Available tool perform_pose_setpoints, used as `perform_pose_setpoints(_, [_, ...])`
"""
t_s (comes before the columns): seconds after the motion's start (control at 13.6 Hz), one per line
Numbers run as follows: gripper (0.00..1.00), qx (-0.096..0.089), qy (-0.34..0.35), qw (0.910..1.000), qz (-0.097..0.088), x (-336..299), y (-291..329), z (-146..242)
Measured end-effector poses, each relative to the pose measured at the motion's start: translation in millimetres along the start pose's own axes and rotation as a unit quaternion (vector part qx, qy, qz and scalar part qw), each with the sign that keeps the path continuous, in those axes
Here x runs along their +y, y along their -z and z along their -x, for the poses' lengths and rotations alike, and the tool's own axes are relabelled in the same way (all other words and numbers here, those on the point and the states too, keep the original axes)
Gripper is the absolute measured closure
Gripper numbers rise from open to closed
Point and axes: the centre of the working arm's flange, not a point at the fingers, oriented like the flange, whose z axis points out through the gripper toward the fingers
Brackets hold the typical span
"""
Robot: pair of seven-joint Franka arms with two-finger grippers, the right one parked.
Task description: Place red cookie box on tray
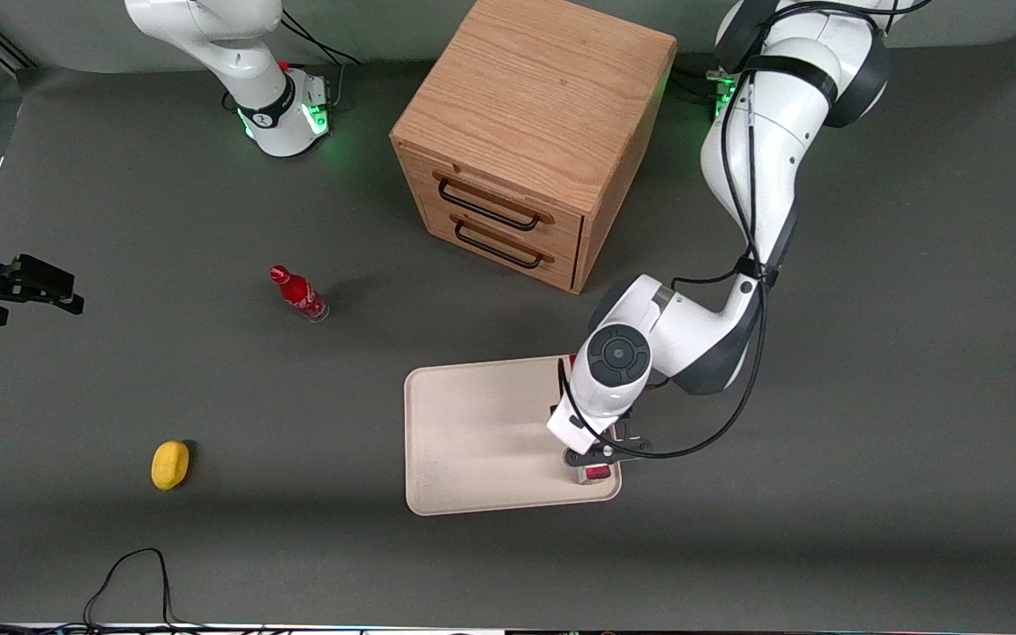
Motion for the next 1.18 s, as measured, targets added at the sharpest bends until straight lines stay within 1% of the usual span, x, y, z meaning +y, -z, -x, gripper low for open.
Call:
perform_pose_setpoints(0.07, [0.97,-0.001,0.001,1.0,-0.001,0,-1,0])
perform_pose_setpoints(0.15, [0.9,-0.001,0.001,1.0,-0.001,0,-1,0])
perform_pose_setpoints(0.29, [0.68,0.003,0.001,1.0,0.0,0,3,0])
perform_pose_setpoints(0.37, [0.56,0.005,0.0,1.0,0.001,0,8,-1])
perform_pose_setpoints(0.44, [0.46,0.01,0.0,1.0,0.003,0,14,-2])
perform_pose_setpoints(0.51, [0.34,0.013,0.001,0.9999,0.004,0,24,-4])
perform_pose_setpoints(0.66, [0.11,0.011,-0.002,0.9999,-0.005,-4,56,-2])
perform_pose_setpoints(0.74, [0.01,0.009,-0.008,0.9999,-0.012,-7,82,0])
perform_pose_setpoints(0.81, [0.0,0.008,-0.019,0.9996,-0.018,-14,111,3])
perform_pose_setpoints(0.88, [0.0,0.006,-0.031,0.9993,-0.02,-28,143,5])
perform_pose_setpoints(0.96, [0.0,0.001,-0.044,0.9989,-0.017,-49,173,8])
perform_pose_setpoints(1.03, [0.0,-0.005,-0.056,0.9982,-0.018,-79,202,10])
perform_pose_setpoints(1.18, [0.0,-0.016,-0.074,0.9967,-0.031,-148,246,22])
